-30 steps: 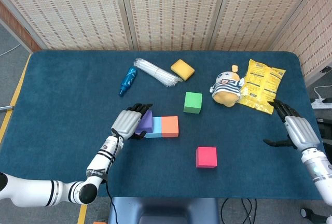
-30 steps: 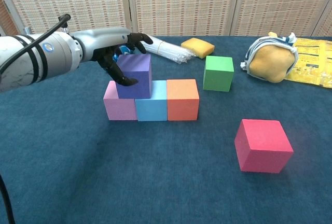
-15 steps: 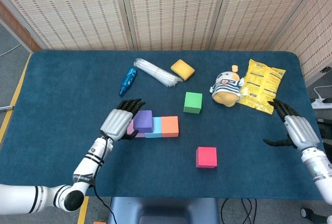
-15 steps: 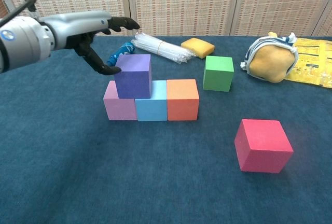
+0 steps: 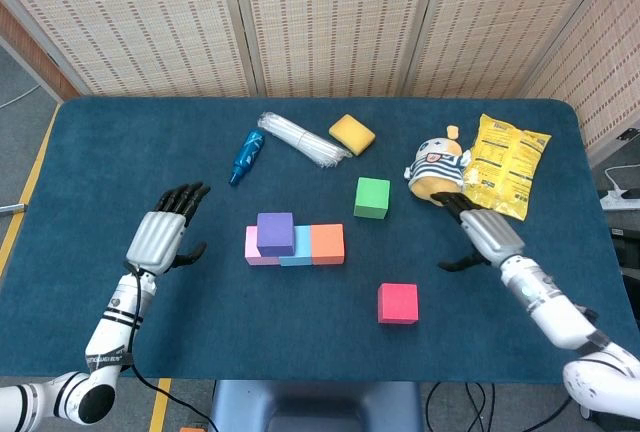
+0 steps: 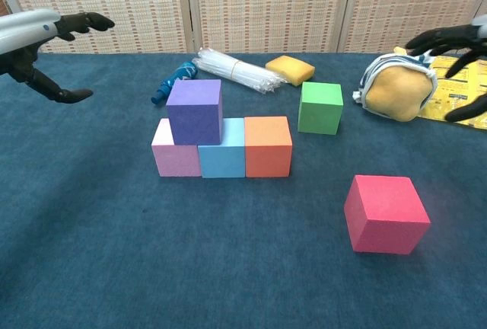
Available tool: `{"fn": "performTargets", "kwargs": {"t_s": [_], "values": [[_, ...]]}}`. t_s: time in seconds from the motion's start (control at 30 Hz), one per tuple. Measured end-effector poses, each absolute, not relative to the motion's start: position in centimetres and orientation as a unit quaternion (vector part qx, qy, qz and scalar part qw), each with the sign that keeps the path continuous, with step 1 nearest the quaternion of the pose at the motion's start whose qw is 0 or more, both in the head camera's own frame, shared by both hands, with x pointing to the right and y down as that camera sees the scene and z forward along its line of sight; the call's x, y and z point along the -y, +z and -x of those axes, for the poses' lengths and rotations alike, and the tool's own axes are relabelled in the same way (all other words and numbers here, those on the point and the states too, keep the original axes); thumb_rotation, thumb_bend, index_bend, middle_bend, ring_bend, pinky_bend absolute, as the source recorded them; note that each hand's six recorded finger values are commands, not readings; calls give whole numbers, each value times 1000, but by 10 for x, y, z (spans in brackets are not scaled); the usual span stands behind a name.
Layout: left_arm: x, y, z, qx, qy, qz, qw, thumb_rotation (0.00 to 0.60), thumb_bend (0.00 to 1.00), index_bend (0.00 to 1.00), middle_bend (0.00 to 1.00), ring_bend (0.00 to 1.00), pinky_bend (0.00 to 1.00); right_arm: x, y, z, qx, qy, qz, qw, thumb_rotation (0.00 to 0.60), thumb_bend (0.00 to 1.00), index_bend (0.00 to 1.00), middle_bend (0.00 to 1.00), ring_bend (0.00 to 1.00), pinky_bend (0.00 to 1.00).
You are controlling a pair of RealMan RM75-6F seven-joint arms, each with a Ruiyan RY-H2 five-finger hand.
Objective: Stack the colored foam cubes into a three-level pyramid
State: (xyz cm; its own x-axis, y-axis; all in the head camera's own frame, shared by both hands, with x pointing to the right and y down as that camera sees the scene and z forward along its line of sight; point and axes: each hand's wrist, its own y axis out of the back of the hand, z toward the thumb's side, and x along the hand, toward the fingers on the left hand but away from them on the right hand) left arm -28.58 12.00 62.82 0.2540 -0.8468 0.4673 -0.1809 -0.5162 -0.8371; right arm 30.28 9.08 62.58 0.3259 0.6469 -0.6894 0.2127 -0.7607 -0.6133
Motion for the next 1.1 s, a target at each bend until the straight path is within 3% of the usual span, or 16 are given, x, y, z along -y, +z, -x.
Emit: {"fn": "performTargets", "kwargs": {"t_s": [0.3, 0.6, 1.1], "values": [[-130, 631, 315, -376, -495, 713, 324, 600, 336, 85, 92, 25, 113, -48, 661, -235, 238, 513, 791, 234, 600, 237, 59, 159, 112, 308], [-135, 632, 336, -401, -495, 710, 300, 600, 334, 103, 91, 24, 113, -17, 702, -206, 208, 572, 743, 277, 600, 237, 116, 176, 114, 309], [-140, 633, 355, -427, -495, 706, 272, 600, 333, 106, 89, 14, 112, 6, 753, -180, 170, 639, 679, 321, 600, 236, 316, 291, 177, 314]]}}
